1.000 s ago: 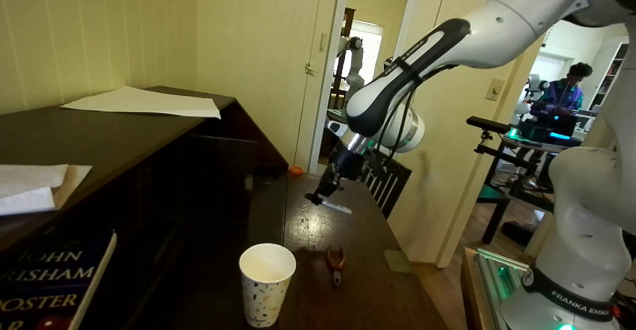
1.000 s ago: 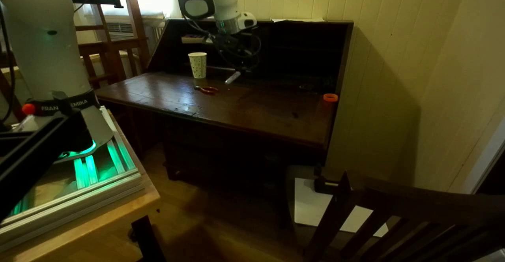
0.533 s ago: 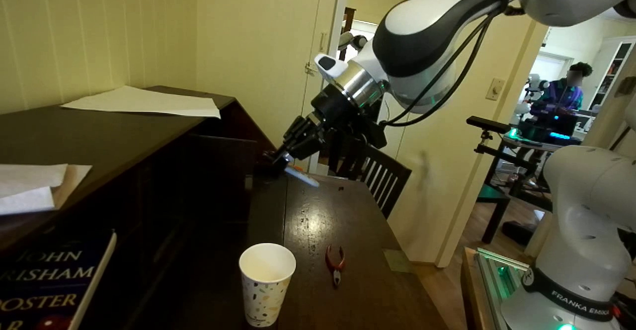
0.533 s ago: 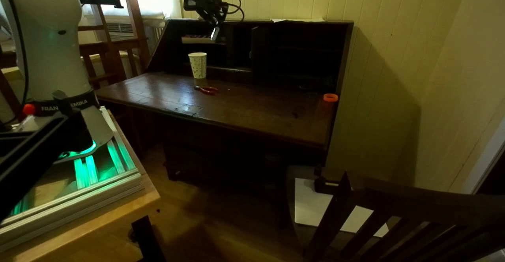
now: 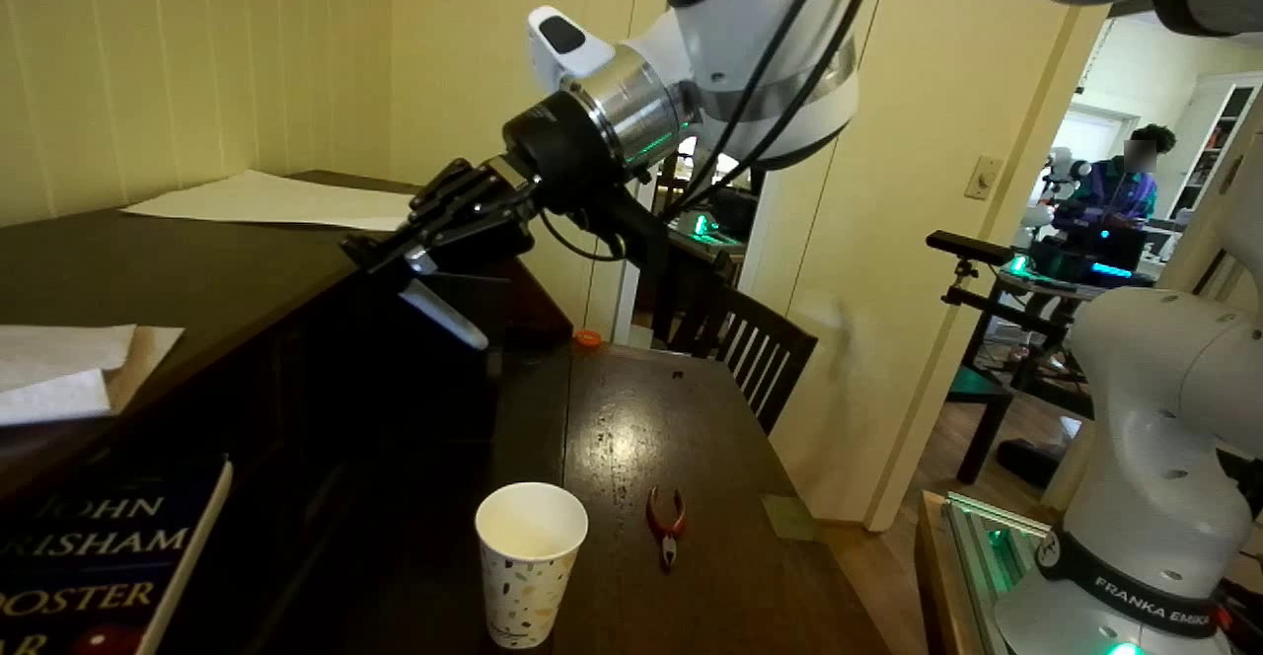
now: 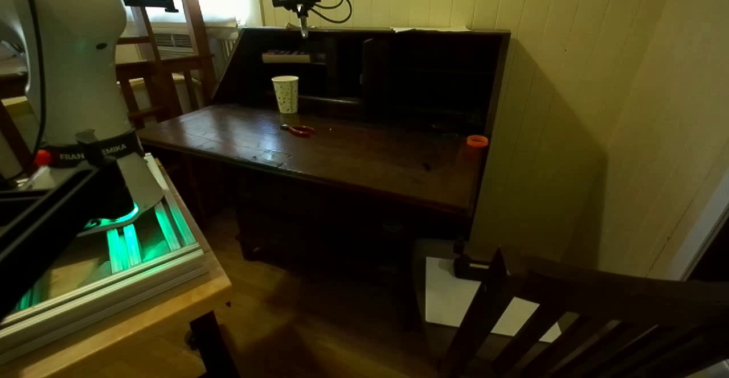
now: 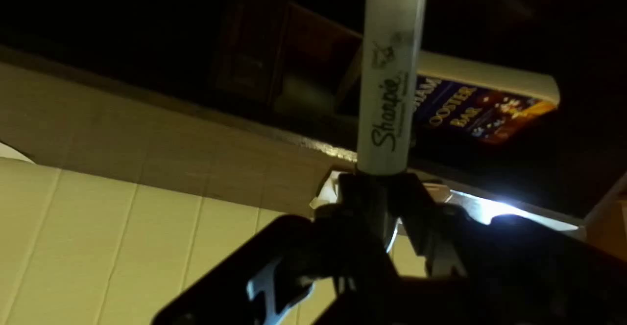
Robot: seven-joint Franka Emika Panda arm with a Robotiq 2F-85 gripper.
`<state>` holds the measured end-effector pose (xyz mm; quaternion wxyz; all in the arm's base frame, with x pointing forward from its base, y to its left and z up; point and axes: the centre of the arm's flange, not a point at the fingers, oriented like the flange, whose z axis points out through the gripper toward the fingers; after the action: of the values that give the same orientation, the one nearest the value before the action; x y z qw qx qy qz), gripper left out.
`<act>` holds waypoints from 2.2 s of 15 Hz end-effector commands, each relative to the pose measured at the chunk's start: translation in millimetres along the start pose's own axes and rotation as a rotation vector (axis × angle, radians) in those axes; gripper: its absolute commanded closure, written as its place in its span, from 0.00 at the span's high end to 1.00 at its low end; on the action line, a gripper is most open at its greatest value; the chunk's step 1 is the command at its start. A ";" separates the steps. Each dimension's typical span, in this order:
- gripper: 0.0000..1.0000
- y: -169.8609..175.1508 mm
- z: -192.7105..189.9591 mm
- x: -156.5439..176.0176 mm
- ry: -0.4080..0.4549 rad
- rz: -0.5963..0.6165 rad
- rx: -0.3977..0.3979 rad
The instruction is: Put the black marker in the coffee cup.
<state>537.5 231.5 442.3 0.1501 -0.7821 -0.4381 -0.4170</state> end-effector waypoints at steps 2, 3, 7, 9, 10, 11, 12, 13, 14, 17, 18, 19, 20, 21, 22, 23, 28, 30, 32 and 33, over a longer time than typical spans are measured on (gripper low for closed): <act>0.06 3.7 37.5 -38.6 0.126 0.071 0.081; 0.06 -1.1 36.8 -44.4 0.130 0.099 0.095; 0.06 -28.5 36.4 -71.8 0.128 0.191 0.153; 0.06 -35.5 33.7 -78.5 0.136 0.207 0.151; 0.06 -36.8 32.5 -83.6 0.134 0.216 0.143; 0.06 -36.1 30.7 -91.1 0.135 0.232 0.143; 0.06 -35.1 30.1 -97.3 0.145 0.248 0.149; 0.06 -34.9 30.3 -104.1 0.155 0.258 0.159; 0.06 -36.0 30.8 -109.2 0.162 0.272 0.172; 0.06 -38.6 29.8 -124.3 0.175 0.305 0.194; 0.06 -38.8 29.6 -129.3 0.177 0.309 0.200; 0.06 -38.4 30.5 -134.8 0.173 0.306 0.198; 0.06 -38.2 31.9 -140.5 0.173 0.303 0.204; 0.06 -38.3 34.2 -145.4 0.170 0.303 0.205; 0.06 -39.0 37.3 -150.6 0.174 0.301 0.215; 0.06 -39.8 40.5 -155.4 0.169 0.305 0.222; 0.06 -43.3 53.4 -175.5 0.134 0.311 0.236; 0.06 -43.8 55.3 -183.2 0.119 0.314 0.232; 0.06 -44.5 57.8 -190.5 0.108 0.322 0.236; 0.06 -45.0 58.9 -193.7 0.103 0.326 0.235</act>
<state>484.8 186.8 261.1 0.3321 -0.7963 -0.3452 -0.3694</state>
